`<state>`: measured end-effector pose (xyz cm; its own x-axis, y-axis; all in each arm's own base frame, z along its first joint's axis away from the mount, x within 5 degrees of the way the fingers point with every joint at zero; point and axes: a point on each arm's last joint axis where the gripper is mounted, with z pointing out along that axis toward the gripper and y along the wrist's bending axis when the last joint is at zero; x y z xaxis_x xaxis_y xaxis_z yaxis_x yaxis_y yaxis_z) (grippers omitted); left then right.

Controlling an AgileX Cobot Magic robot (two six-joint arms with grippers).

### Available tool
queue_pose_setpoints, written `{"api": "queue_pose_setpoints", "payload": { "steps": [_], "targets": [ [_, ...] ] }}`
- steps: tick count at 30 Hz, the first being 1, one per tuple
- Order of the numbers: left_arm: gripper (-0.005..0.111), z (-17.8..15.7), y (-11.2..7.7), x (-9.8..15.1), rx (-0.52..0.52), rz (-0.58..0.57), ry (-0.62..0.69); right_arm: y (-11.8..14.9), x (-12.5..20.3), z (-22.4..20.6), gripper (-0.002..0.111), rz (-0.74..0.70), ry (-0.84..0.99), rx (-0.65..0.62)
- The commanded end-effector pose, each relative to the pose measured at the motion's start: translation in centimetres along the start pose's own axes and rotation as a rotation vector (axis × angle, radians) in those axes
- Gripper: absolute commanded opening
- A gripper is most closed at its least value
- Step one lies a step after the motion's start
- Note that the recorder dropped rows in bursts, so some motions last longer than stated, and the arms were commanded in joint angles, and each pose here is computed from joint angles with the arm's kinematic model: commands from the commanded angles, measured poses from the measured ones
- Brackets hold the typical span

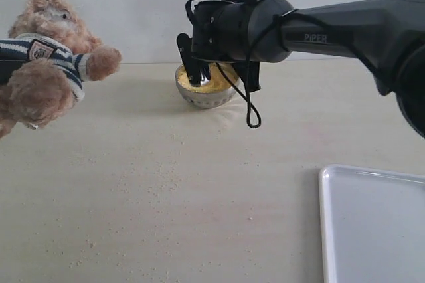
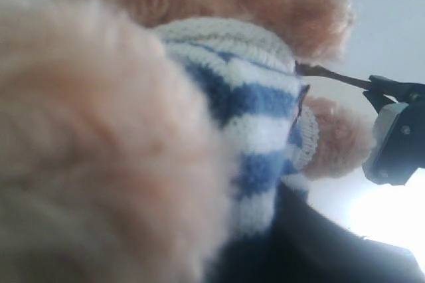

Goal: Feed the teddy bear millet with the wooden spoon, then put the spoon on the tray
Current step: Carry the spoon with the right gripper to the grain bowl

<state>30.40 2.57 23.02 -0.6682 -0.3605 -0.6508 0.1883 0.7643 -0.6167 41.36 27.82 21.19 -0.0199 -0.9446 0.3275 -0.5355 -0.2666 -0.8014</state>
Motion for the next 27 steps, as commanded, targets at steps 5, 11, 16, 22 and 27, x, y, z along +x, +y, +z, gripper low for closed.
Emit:
{"api": "queue_pose_setpoints", "payload": {
  "steps": [5,11,16,22,27],
  "targets": [
    [0.005,-0.2,-0.1,0.0,0.003,0.015,0.003,-0.5,-0.7,1.0,0.000,0.005,-0.008,-0.020],
    [0.005,-0.2,-0.1,0.0,0.005,0.015,0.003,-0.5,1.1,2.2,0.000,0.007,0.024,-0.062],
    [0.005,-0.2,-0.1,0.0,0.005,0.015,0.003,0.2,0.9,2.4,0.000,0.015,-0.033,-0.139],
    [0.005,-0.2,-0.1,0.1,0.003,0.019,0.008,0.5,0.9,2.7,0.000,0.015,-0.026,-0.156],
    [0.005,-0.2,-0.1,0.1,0.003,0.019,0.008,0.6,0.8,2.7,0.000,0.023,-0.032,-0.164]
  ]
}}
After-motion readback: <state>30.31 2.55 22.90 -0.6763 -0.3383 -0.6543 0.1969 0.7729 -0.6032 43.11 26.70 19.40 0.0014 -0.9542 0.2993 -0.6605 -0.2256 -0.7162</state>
